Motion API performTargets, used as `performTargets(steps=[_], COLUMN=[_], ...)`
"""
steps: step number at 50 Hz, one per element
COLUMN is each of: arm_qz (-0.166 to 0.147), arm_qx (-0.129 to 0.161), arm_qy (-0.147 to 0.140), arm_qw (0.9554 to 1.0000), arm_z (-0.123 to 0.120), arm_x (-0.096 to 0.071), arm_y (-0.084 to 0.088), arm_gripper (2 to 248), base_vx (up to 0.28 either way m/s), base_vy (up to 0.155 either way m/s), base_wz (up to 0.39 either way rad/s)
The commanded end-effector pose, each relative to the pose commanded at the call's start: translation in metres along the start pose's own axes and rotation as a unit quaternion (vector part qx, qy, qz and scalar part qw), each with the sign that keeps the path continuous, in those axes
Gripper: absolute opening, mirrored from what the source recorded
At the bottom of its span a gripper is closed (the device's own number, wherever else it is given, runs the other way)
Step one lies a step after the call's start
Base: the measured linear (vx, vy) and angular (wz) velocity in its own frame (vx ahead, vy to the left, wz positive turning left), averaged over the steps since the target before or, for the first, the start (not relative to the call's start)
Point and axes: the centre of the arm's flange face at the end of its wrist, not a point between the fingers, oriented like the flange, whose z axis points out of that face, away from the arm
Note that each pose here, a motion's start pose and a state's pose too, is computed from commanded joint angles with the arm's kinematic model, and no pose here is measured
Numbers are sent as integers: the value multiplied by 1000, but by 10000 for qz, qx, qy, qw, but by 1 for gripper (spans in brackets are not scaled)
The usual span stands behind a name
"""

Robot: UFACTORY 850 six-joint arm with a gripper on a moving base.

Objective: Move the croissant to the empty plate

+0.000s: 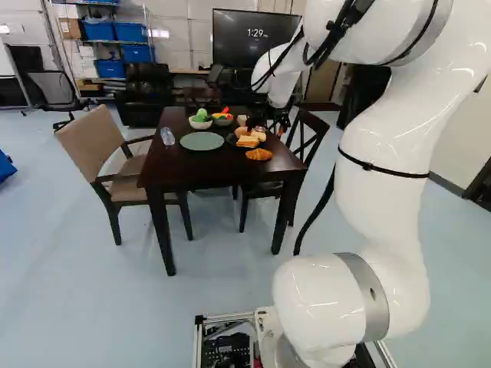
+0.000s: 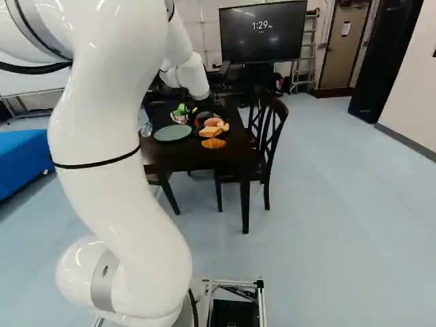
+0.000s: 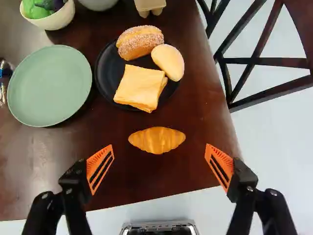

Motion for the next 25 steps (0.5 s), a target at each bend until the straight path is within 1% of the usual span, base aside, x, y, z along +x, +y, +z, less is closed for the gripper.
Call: performTargets(steps=[15, 18, 25], arm_qz=[10, 10, 7], arm_qx=[-6, -5, -4], arm_qy=[-338, -424, -416], arm_qw=[9994, 9991, 9991], arm_z=[-6, -4, 1], arm_x=[16, 18, 25], arm_y=[1, 1, 1], arm_gripper=[247, 247, 247], base_vx=[0, 0, 0], base_vy=[0, 0, 0], base_wz=[0, 0, 0])
